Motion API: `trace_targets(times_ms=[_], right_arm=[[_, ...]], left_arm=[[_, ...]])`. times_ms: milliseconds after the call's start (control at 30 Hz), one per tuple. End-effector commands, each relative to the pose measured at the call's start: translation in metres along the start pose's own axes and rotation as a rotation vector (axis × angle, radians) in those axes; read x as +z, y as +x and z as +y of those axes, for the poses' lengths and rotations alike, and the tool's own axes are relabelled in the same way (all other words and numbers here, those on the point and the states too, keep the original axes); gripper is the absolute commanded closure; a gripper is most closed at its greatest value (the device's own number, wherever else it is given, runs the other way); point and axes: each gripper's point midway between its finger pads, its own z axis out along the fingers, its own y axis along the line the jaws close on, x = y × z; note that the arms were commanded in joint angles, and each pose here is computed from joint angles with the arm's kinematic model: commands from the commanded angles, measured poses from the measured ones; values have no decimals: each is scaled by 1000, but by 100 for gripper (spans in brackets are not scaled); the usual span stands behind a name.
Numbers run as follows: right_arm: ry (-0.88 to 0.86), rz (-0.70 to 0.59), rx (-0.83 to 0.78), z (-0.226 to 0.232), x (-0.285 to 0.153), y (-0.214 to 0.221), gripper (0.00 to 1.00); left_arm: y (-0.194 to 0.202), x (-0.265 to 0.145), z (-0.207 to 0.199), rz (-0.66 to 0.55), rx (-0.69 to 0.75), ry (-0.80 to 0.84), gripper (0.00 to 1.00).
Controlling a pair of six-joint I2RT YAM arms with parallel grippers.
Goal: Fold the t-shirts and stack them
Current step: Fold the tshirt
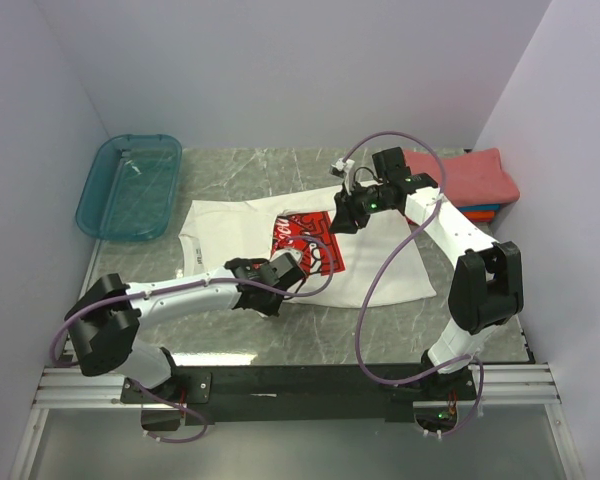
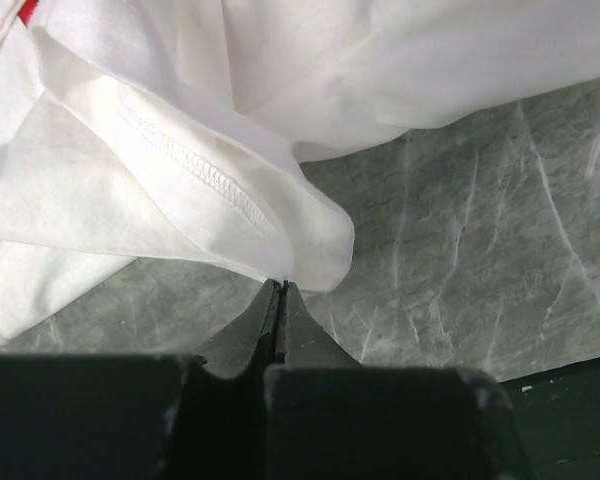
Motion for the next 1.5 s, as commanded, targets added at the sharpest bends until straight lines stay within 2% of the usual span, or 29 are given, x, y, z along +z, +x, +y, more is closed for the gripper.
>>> trace_targets(times_ms=[0,300,367,400,600,1167,1467], right_arm=[[-1,-39,-33,3,-11,-14,57],[6,-43,-33,3,-14,-15,57],[5,-45,-35,4,-14,-16,57],[5,-46,-34,3,-15,-16,57],[8,-50,-35,3,-16,-16,57],[4,-54,-27,1,-17,-17,57],[-1,-54,-23,1,-17,-16,57]], left_arm=[[-18,-19,-1,-77,-20,20,99],[-30,-45,-5,-145,-46,96,100],[-25,-43,-6,-122,-42,101,84],[-22,-42,-8,-112,-42,111,71],[-8,-38,-4,-81,-63,106,53],[25,-8,-8,63,-45,84,49],[21,3,-14,52,-49,84,53]])
